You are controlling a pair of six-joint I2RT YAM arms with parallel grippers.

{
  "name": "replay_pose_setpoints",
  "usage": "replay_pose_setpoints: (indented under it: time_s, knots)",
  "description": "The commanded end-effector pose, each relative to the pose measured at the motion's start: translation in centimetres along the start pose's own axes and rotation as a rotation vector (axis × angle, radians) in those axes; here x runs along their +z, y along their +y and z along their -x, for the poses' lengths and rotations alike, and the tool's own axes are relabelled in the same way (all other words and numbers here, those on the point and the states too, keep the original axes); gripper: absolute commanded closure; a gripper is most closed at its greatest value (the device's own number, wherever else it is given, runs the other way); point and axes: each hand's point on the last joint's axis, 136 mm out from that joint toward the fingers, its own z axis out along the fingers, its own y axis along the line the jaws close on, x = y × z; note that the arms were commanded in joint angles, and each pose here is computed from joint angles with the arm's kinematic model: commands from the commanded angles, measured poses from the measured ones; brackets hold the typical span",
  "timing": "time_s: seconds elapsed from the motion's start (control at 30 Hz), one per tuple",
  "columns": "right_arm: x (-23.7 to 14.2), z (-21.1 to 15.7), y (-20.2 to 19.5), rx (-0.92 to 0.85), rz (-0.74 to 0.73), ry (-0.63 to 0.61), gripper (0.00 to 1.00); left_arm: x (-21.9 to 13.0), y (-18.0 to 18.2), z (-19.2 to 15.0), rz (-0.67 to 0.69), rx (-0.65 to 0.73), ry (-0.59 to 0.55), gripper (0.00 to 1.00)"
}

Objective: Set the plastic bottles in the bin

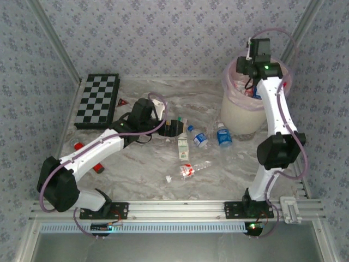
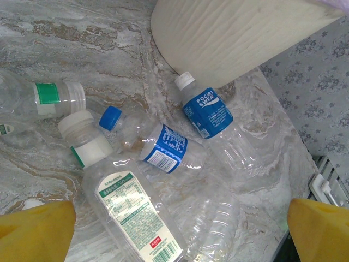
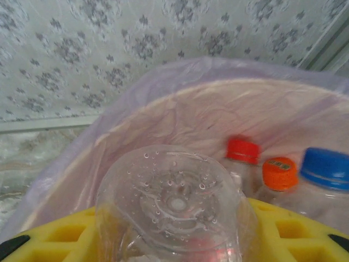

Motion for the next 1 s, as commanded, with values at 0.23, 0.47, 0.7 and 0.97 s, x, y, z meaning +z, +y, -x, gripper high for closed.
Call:
replay_pose_setpoints:
  time_s: [0.23, 0.47, 0.7, 0.97]
  knots:
    - [6.6, -10.3, -0.1, 0.043, -0.062, 0.358, 1.00, -0.7, 0.6, 0.0, 0.017, 0.016, 0.004, 0.01]
    - [6.5, -9.8, 0.5, 0.080, -0.024, 0.333, 0.75, -1.2, 1.0, 0.2, 0.027, 0.012, -0.002, 0.01]
    - [2.2, -5.1, -1.5, 0.086, -0.023, 0.236, 0.29, -1.0, 1.5, 0.1, 0.043, -0.020, -0.001, 0.01]
    - [-5.5, -1.0, -4.6, 0.077, -0.055, 0.095, 0.00, -0.5, 4.0, -0.5, 0.171, -0.098, 0.018, 0.01]
